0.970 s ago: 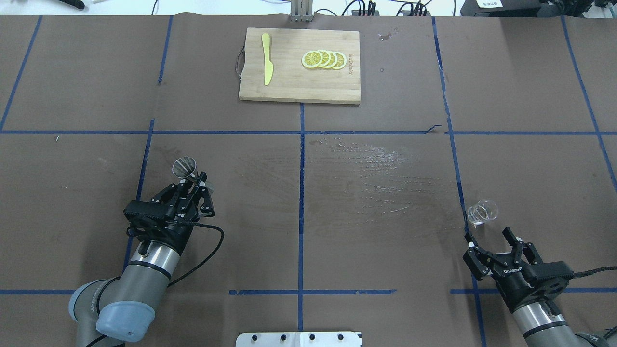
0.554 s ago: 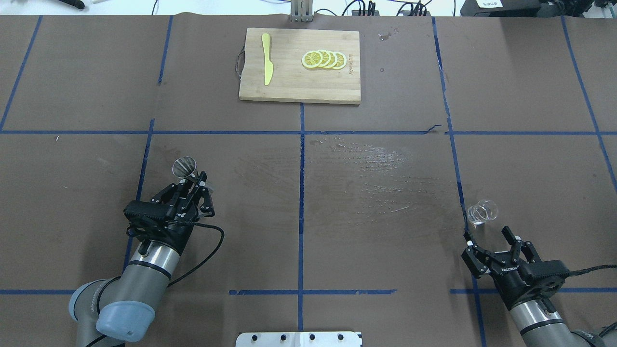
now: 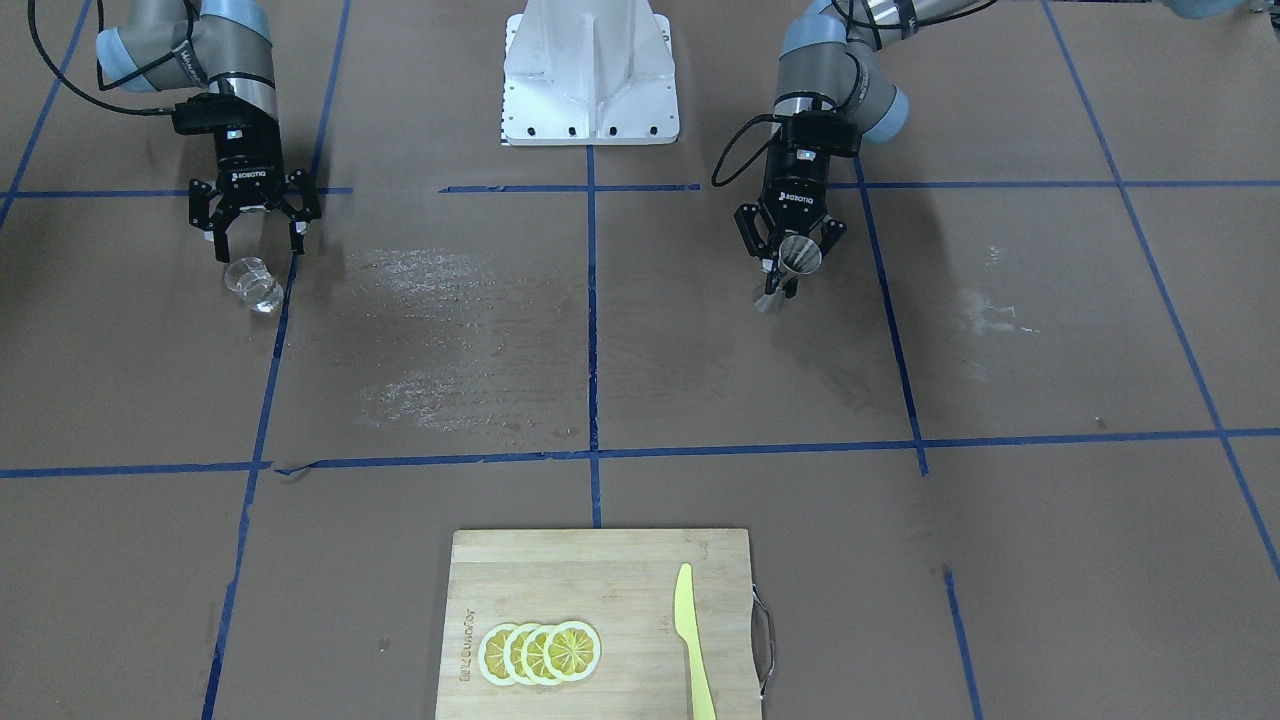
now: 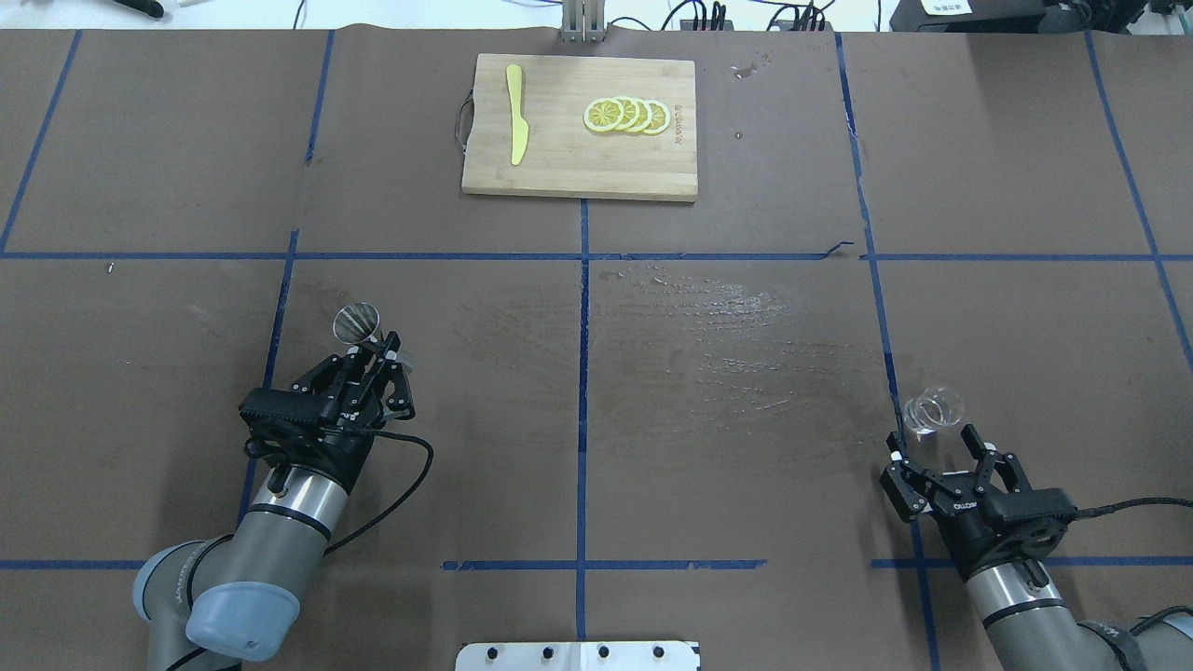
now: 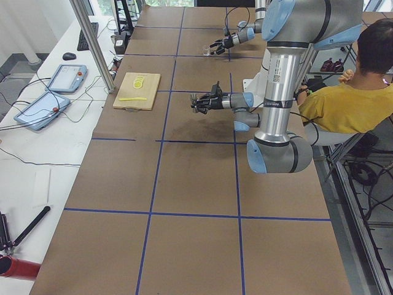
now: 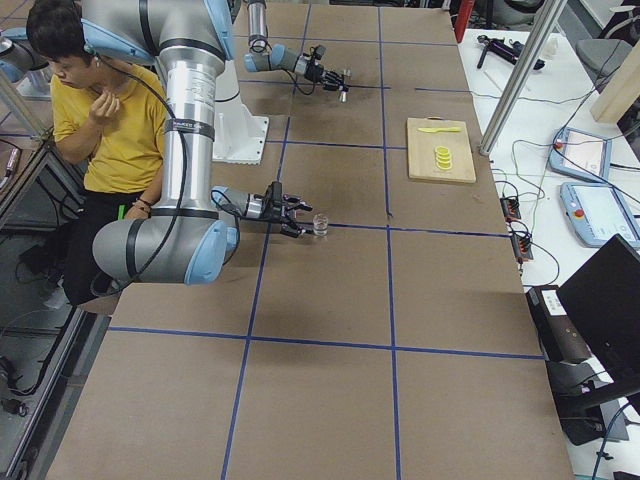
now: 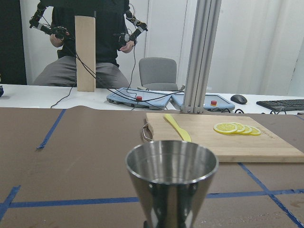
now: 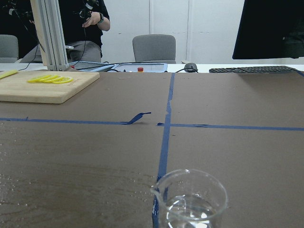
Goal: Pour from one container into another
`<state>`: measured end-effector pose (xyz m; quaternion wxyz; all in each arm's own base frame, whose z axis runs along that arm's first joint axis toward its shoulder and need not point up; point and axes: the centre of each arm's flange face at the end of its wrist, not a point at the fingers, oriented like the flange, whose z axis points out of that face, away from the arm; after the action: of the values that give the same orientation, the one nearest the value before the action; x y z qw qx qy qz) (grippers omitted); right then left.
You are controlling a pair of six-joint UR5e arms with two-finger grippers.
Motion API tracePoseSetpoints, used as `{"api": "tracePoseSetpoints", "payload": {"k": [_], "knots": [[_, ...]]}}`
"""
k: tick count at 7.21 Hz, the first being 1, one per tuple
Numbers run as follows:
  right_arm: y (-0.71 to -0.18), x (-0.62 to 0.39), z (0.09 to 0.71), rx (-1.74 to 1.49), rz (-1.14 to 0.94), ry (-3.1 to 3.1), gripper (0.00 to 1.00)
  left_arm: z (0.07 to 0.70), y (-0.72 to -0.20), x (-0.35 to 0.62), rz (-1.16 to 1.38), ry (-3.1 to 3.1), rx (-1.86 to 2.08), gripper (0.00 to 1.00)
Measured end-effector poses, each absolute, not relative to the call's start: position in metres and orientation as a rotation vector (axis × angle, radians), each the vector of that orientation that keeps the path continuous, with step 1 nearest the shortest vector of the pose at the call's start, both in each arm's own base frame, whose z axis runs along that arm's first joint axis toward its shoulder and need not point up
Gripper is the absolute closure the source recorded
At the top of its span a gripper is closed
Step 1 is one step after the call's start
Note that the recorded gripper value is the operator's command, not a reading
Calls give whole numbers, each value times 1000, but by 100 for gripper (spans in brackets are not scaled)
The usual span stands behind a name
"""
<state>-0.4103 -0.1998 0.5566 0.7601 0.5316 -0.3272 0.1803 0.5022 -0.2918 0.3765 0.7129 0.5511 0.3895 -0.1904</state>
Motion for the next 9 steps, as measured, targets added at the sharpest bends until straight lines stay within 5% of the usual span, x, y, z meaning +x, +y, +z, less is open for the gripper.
{"api": "tracePoseSetpoints", "payload": {"k": [5, 9], "knots": [[-224, -415, 562, 1150, 398, -667, 13, 375, -292, 502, -426, 867, 1222, 100], [-231, -421, 555, 1139, 409, -673, 62, 375, -293, 501, -427, 866, 1223, 100]]}}
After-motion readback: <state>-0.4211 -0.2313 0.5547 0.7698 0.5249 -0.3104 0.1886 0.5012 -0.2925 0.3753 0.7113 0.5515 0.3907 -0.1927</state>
